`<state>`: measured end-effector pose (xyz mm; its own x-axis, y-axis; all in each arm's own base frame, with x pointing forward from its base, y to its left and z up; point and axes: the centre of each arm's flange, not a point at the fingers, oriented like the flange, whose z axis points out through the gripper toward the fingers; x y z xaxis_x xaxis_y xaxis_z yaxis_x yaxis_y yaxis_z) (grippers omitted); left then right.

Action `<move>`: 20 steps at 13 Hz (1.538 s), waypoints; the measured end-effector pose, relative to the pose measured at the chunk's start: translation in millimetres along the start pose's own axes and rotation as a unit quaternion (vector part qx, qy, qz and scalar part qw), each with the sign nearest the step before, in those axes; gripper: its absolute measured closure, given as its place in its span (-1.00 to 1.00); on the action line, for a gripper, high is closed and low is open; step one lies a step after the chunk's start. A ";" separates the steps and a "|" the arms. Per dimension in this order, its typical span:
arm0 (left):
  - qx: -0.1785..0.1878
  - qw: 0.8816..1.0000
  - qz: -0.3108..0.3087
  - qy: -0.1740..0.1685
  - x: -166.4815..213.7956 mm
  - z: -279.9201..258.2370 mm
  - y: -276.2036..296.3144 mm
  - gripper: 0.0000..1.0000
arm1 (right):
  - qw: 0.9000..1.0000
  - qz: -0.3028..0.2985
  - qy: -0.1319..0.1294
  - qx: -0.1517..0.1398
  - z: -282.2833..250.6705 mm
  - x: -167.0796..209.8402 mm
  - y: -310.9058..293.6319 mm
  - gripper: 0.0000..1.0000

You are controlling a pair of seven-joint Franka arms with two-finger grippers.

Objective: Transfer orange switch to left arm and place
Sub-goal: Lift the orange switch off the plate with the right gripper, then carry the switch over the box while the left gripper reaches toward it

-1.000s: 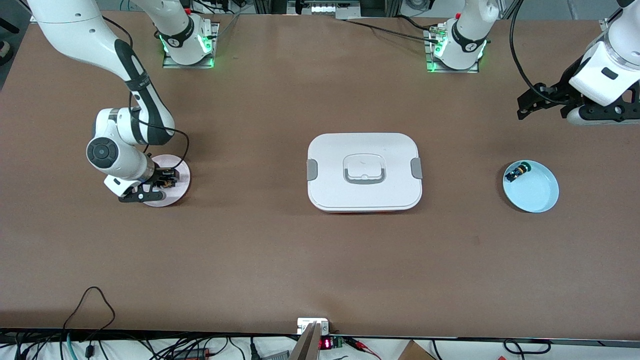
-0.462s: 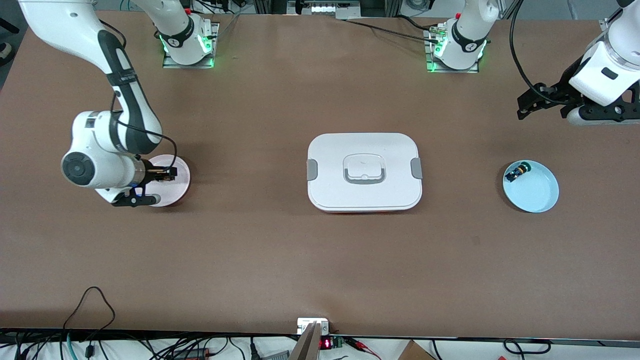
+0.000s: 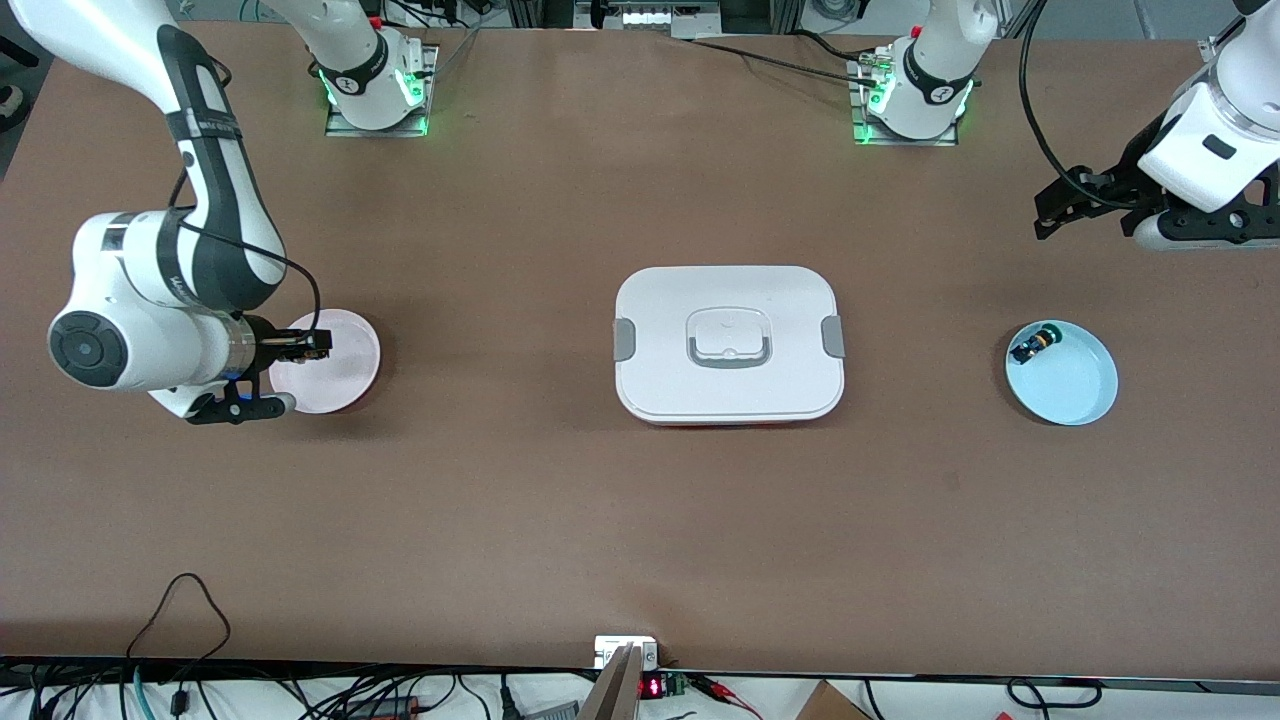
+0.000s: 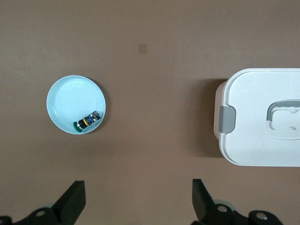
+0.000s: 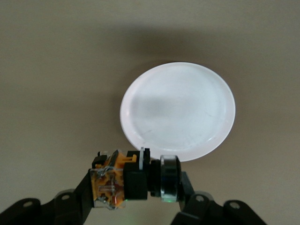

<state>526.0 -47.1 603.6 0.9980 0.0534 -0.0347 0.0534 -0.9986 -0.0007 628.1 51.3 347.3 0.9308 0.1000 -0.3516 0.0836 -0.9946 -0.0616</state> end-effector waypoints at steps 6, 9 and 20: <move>0.000 1.000 0.000 0.000 0.0 0.0 0.1 -1.00 | 0.992 -0.069 0.036 0.101 -80.6 -22.4 -53.3 -0.44; 0.000 1.000 0.000 0.000 0.1 0.1 -0.1 -1.00 | 0.980 -0.106 0.062 0.159 -127.2 -57.3 -97.1 -0.44; 0.000 1.000 0.000 -0.001 0.0 0.2 -0.2 -1.00 | 0.917 -0.137 0.045 0.372 -166.2 -88.1 -134.5 -0.44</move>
<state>526.0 -47.0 603.4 0.9979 0.0538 -0.0358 0.0538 -0.9986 -0.0008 594.0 171.7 541.9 0.9396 0.3070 -0.1513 0.0835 -0.6343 -0.7686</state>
